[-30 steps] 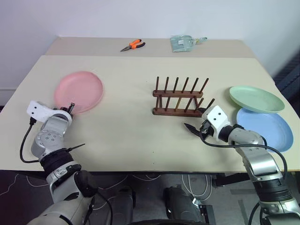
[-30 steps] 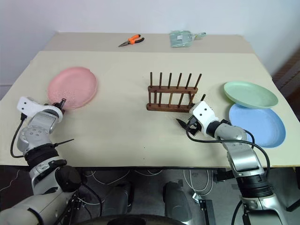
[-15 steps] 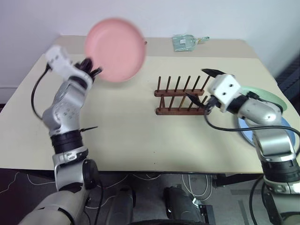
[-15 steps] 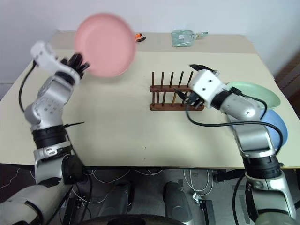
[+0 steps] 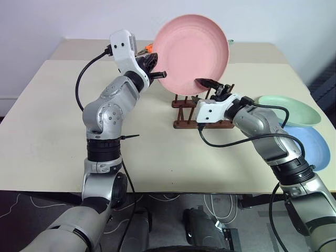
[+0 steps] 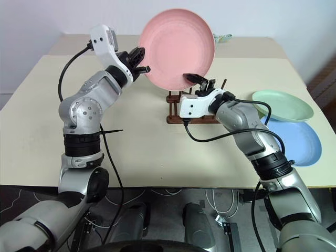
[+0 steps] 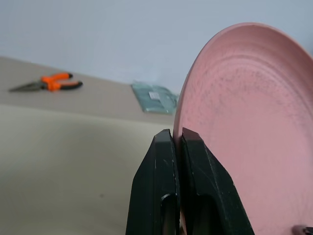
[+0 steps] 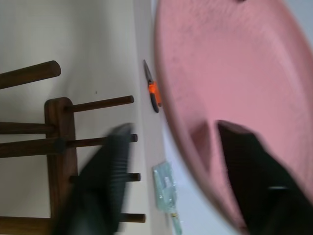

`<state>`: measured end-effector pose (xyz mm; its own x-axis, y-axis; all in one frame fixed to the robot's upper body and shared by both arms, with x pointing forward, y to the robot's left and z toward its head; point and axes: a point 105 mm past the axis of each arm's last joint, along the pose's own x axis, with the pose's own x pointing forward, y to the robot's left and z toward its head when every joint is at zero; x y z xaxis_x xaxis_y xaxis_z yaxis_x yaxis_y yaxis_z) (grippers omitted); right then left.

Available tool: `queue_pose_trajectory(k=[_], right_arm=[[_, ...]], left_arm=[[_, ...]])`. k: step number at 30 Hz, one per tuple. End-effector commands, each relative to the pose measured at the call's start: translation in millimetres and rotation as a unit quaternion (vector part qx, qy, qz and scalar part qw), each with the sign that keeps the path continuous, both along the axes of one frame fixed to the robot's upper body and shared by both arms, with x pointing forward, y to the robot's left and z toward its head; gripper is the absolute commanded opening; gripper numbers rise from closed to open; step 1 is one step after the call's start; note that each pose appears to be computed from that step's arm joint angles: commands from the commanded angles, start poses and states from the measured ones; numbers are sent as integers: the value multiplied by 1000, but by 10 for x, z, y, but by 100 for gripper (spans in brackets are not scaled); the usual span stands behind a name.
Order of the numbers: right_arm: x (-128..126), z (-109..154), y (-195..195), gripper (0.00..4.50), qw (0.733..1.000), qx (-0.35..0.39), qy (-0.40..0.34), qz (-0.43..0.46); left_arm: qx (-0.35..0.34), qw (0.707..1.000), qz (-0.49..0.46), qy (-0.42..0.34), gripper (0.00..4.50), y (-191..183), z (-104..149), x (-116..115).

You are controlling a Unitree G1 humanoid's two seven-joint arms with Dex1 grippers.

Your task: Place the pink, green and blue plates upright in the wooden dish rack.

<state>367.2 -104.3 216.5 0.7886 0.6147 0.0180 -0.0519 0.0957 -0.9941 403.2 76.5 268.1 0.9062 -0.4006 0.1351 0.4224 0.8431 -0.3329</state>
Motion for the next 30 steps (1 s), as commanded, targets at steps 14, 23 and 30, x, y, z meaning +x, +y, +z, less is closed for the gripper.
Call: queue_pose_trajectory(k=[14, 23, 30], right_arm=[[-30, 434, -596, 0, 986, 139, -55, -78], [-383, 637, -956, 0, 820, 535, 200, 43], [-481, 527, -954, 0, 746, 611, 258, 65]], left_arm=[[132, 965, 169, -152, 294, 848, 212, 81], [327, 915, -193, -133, 294, 401, -942, -550], [290, 915, -250, -125, 294, 222, -1041, -725]])
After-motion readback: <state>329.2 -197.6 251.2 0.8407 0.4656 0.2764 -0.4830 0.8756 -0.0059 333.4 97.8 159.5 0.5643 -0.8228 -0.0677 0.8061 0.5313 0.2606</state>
